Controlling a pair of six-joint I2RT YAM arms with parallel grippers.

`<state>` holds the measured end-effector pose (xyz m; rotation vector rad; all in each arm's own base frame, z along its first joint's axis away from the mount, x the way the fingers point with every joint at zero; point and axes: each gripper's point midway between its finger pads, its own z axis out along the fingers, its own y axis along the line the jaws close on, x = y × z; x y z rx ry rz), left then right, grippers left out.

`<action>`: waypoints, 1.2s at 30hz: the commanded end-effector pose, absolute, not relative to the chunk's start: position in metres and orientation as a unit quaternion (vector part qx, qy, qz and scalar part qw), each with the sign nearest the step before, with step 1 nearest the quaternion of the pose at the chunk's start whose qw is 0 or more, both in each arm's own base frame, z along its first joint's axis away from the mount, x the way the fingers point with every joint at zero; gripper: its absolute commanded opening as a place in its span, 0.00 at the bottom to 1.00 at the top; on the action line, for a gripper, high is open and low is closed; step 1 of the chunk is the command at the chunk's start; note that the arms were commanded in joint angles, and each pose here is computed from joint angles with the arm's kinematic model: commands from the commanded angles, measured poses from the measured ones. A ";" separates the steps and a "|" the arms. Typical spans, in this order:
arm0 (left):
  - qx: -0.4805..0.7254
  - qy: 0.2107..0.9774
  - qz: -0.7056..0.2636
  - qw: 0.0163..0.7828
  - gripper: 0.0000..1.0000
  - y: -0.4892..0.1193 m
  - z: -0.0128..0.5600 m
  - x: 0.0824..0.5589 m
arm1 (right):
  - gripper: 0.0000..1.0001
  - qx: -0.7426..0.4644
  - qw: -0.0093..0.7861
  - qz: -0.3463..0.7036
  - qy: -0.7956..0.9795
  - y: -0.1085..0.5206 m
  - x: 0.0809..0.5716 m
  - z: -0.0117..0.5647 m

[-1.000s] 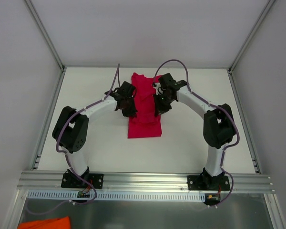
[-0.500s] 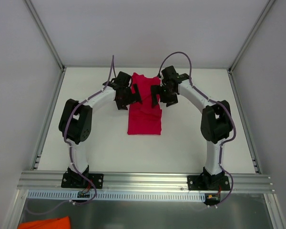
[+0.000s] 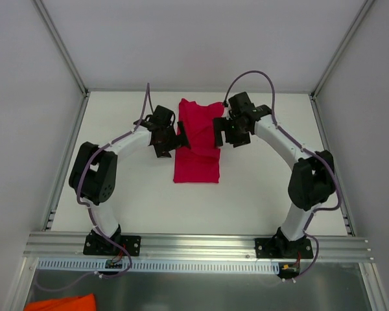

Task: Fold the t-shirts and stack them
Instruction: Fold the folded rectangular tshirt in 1/3 of the way

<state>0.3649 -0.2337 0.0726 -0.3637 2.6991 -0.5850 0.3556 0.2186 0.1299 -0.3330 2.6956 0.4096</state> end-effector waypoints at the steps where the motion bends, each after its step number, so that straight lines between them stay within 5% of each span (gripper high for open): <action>1: -0.139 0.940 -0.238 0.201 0.99 -0.234 0.098 0.354 | 0.85 -0.099 0.223 0.168 0.955 0.209 0.329 0.167; 9: -0.130 0.946 -0.227 0.190 0.94 -0.232 0.080 0.351 | 0.70 -0.081 0.180 0.189 0.962 0.210 0.305 0.129; 12: -0.127 0.949 -0.222 0.184 0.81 -0.233 0.073 0.355 | 0.61 -0.080 0.162 0.193 0.964 0.216 0.308 0.114; 21: -0.125 0.951 -0.219 0.176 0.42 -0.239 0.065 0.365 | 0.61 -0.083 0.147 0.188 0.968 0.221 0.315 0.093; 36: -0.118 0.955 -0.204 0.180 0.41 -0.237 0.066 0.372 | 0.58 -0.089 0.132 0.198 0.967 0.239 0.334 0.064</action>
